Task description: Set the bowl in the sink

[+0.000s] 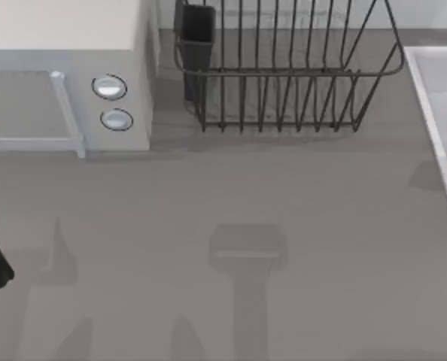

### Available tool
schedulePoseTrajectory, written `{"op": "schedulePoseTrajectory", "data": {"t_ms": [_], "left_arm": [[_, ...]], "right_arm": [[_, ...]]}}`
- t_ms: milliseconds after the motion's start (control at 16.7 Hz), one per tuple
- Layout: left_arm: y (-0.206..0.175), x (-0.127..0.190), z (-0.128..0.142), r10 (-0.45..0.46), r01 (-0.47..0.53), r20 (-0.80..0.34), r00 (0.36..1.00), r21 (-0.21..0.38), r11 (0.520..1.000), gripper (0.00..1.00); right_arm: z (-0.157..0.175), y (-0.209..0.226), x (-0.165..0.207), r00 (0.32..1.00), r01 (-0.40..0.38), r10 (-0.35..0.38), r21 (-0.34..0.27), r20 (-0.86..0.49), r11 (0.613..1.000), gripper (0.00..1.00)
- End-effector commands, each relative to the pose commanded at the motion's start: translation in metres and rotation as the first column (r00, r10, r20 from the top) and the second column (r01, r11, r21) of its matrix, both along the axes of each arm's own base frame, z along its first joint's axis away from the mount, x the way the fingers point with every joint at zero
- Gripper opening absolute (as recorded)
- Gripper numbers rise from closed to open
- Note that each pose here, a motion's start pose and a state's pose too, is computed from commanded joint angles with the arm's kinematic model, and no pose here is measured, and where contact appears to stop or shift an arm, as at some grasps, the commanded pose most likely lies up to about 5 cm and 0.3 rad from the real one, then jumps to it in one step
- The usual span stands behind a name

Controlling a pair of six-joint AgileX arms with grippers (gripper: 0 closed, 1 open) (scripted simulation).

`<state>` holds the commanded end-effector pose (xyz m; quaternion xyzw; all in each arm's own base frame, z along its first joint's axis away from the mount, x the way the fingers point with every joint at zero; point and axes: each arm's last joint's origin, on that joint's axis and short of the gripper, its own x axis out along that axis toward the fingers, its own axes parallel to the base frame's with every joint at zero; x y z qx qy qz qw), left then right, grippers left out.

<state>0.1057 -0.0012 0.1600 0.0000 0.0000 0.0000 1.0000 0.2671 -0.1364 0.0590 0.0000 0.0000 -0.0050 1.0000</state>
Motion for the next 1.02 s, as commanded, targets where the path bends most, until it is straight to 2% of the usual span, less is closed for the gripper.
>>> {"op": "schedulePoseTrajectory", "data": {"t_ms": [660,1020], "left_arm": [[0.0,0.0,0.0,0.0,0.0,0.0,1.0,0.0,1.0,1.0],[0.0,0.0,0.0,0.0,0.0,0.0,1.0,0.0,1.0,1.0]], "right_arm": [[0.0,0.0,0.0,1.0,0.0,0.0,0.0,0.0,1.0,0.98],[0.0,0.0,0.0,1.0,0.0,0.0,0.0,0.0,1.0,1.0]]}}
